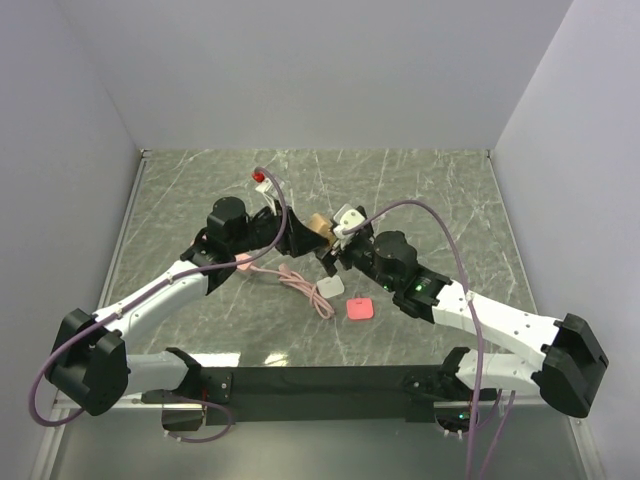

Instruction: Insert the plug

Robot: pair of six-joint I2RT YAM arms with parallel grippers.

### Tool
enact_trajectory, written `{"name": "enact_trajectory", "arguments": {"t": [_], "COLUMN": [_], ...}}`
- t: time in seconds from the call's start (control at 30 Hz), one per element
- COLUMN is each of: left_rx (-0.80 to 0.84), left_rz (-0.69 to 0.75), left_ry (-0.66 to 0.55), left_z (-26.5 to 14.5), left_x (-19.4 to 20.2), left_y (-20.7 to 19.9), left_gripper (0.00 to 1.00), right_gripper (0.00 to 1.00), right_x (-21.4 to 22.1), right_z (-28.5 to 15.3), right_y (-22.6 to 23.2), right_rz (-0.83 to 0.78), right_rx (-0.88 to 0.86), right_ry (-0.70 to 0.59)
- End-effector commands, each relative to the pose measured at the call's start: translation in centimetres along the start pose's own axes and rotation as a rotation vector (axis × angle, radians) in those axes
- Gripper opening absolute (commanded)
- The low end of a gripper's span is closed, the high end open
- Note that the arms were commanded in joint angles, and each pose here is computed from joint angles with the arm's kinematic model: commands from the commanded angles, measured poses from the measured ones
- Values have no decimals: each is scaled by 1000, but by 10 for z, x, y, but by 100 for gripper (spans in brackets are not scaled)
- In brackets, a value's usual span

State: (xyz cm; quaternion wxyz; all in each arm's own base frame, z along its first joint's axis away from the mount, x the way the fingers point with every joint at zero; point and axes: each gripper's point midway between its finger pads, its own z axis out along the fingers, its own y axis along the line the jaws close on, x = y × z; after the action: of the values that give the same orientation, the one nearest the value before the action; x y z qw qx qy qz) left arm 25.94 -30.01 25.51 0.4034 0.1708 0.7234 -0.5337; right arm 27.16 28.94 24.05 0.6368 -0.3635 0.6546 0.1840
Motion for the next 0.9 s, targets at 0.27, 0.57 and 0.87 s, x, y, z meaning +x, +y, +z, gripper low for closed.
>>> {"name": "enact_trajectory", "arguments": {"t": [0.27, 0.57, 0.87], "left_rx": [71, 82, 106], "left_rz": [60, 53, 63], "left_ry": [10, 9, -2], "left_z": [4, 5, 0], "left_x": [-7, -7, -9], "left_y": [-15, -16, -24], "left_gripper": [1, 1, 1], "right_gripper": [87, 74, 51], "right_x": [-49, -52, -42], "right_z": [-1, -8, 1], "right_y": [-5, 0, 6], "right_rz": [-44, -54, -63], "right_rx": [49, 29, 12], "right_ry": [-151, -149, -100]}}
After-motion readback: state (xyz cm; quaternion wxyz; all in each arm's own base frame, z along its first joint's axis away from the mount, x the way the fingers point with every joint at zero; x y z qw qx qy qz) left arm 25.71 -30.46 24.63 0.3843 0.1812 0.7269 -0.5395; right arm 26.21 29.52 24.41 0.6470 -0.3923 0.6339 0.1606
